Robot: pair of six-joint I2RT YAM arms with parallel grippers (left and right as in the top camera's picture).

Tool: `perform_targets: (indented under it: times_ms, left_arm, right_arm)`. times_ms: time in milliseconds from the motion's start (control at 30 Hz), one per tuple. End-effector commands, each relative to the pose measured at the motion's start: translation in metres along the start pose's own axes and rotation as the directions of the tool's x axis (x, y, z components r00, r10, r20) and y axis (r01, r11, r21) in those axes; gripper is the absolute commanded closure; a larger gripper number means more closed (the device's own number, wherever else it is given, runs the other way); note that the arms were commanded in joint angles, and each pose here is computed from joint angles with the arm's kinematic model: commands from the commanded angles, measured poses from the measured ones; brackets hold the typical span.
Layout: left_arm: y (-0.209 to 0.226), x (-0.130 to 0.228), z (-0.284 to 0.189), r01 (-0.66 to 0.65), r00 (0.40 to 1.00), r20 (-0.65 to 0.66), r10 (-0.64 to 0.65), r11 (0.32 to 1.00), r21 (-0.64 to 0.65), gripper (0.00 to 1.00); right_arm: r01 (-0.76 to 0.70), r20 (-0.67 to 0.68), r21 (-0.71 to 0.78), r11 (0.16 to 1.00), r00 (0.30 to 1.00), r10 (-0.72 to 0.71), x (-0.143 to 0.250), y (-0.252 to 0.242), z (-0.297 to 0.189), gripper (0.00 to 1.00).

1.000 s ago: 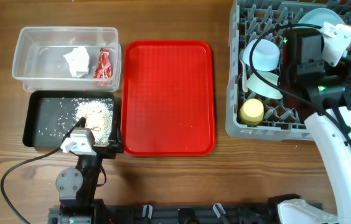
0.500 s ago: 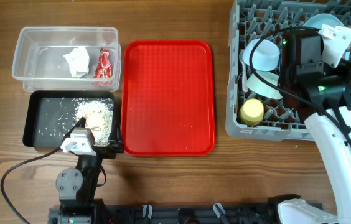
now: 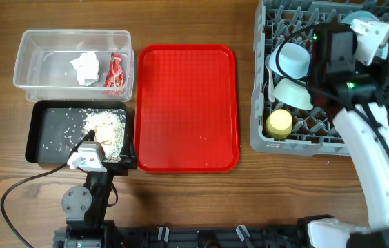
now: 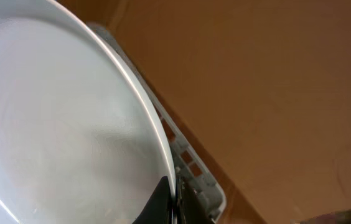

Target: Sort waste into correct bins and load items into the dishwasher rack

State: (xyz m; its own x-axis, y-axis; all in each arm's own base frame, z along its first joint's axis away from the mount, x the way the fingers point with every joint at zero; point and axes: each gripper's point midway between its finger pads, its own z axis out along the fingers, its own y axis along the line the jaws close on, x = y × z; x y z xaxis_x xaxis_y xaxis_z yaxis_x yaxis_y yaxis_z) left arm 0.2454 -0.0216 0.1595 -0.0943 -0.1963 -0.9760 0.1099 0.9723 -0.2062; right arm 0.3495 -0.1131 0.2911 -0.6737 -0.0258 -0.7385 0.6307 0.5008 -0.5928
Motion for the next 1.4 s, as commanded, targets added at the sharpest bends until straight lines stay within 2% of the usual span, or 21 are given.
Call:
perform_targets:
  times_ms: [0, 67, 367, 533, 567, 633, 667, 733, 867, 1033, 1167, 1200, 1267, 1367]
  left_arm:
    - [0.001, 0.004, 0.000, -0.018, 1.000, -0.009, 0.018, 1.000, 0.000, 0.00]
    - [0.001, 0.004, 0.000, -0.017, 1.000, -0.009, 0.017, 1.000, 0.000, 0.00]
    - [0.001, 0.004, 0.000, -0.017, 1.000, -0.009, 0.017, 1.000, 0.000, 0.00]
    - [0.001, 0.004, 0.000, -0.018, 1.000, -0.009, 0.018, 1.000, 0.000, 0.00]
    - [0.001, 0.004, 0.000, -0.017, 1.000, -0.009, 0.017, 1.000, 0.000, 0.00]
    - [0.001, 0.004, 0.000, -0.017, 1.000, -0.009, 0.017, 1.000, 0.000, 0.00]
    - [0.001, 0.004, 0.000, -0.017, 1.000, -0.009, 0.017, 1.000, 0.000, 0.00]
    - [0.001, 0.004, 0.000, -0.017, 1.000, -0.009, 0.017, 1.000, 0.000, 0.00]
    - [0.001, 0.004, 0.000, -0.017, 1.000, -0.009, 0.017, 1.000, 0.000, 0.00]
    - [0.001, 0.004, 0.000, -0.017, 1.000, -0.009, 0.017, 1.000, 0.000, 0.00]
    - [0.001, 0.004, 0.000, -0.017, 1.000, -0.009, 0.017, 1.000, 0.000, 0.00]
    - [0.001, 0.004, 0.000, -0.017, 1.000, -0.009, 0.017, 1.000, 0.000, 0.00]
    - [0.001, 0.004, 0.000, -0.018, 1.000, -0.009, 0.018, 1.000, 0.000, 0.00]
    - [0.001, 0.004, 0.000, -0.017, 1.000, -0.009, 0.017, 1.000, 0.000, 0.00]
  right_arm:
    - [0.075, -0.027, 0.067, 0.995, 0.997, -0.073, 0.005, 0.005, 0.013, 0.96]
    - [0.085, -0.038, 0.095, 0.992, 0.996, -0.082, 0.006, 0.005, 0.021, 0.96]
    - [0.232, -0.085, 0.009, 0.973, 0.969, -0.230, 0.022, 0.055, 0.044, 0.95]
    - [0.298, -0.070, -0.022, 0.954, 0.952, -0.298, 0.026, 0.079, 0.038, 0.83]
    - [0.300, -0.058, -0.028, 0.954, 0.952, -0.301, 0.025, 0.083, 0.034, 0.77]
    - [0.314, -0.015, -0.053, 0.948, 0.949, -0.316, 0.019, 0.092, 0.018, 0.55]
    - [0.325, 0.001, -0.062, 0.944, 0.946, -0.325, 0.017, 0.096, 0.011, 0.48]
    - [0.342, 0.030, -0.090, 0.935, 0.940, -0.341, 0.016, 0.103, -0.003, 0.43]
    - [0.371, 0.078, -0.213, 0.904, 0.929, -0.362, 0.021, 0.121, -0.033, 0.41]
    - [0.311, 0.118, -0.438, 0.844, 0.950, -0.288, 0.024, 0.136, -0.079, 0.40]
    - [0.210, 0.119, -0.669, 0.713, 0.977, -0.176, 0.020, 0.135, -0.133, 0.40]
    - [0.202, 0.128, -0.740, 0.642, 0.979, -0.161, 0.020, 0.136, -0.153, 0.40]
    - [0.188, 0.151, -0.886, 0.424, 0.981, -0.121, 0.022, 0.135, -0.206, 0.39]
    - [0.125, 0.121, -0.979, 0.158, 0.992, -0.035, 0.020, 0.118, -0.268, 0.35]
